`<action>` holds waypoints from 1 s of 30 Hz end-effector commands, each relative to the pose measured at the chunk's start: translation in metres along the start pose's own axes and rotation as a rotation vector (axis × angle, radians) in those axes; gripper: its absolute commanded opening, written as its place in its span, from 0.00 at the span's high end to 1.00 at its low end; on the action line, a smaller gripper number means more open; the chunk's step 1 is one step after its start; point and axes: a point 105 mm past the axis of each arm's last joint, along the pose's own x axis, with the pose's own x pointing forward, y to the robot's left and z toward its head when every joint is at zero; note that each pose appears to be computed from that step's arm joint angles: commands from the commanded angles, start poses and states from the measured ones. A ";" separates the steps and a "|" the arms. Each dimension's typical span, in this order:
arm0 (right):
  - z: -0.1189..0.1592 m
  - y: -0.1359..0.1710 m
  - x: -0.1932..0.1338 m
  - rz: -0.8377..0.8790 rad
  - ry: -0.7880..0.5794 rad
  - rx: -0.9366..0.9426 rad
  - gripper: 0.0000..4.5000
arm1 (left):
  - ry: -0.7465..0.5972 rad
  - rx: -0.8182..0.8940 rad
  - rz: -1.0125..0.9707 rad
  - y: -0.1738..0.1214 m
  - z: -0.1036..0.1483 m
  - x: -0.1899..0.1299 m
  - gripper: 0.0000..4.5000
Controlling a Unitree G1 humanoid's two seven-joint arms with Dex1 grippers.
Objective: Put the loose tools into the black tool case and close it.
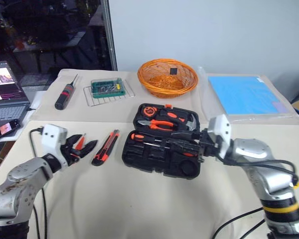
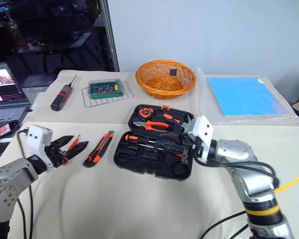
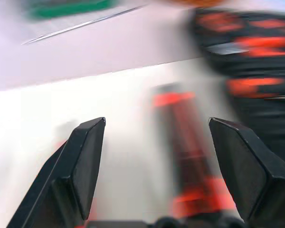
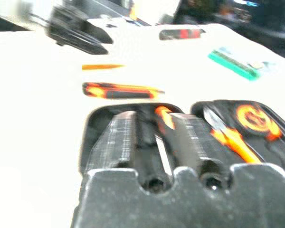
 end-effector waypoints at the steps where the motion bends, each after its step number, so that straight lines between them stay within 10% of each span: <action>1: 0.016 0.009 -0.008 0.030 -0.022 -0.033 0.31 | 0.095 -0.013 0.117 0.016 -0.009 -0.002 0.17; 5: 0.014 0.006 -0.014 0.003 0.008 -0.079 0.01 | 0.204 0.002 0.130 0.011 -0.028 0.000 0.17; 8: 0.011 0.002 -0.018 -0.024 0.027 -0.100 0.00 | 0.241 -0.015 0.133 0.011 -0.038 -0.002 0.32; 15: 0.005 0.005 -0.021 -0.042 0.031 -0.104 0.00 | 0.071 0.044 0.002 -0.002 -0.014 -0.004 0.90; 21: 0.010 0.015 -0.036 -0.120 0.009 -0.150 0.00 | -0.088 0.203 -0.529 -0.062 0.047 -0.008 0.90; 30: 0.010 0.033 -0.075 -0.228 0.118 -0.109 0.00 | 0.062 0.723 -1.095 -0.143 0.042 0.033 0.90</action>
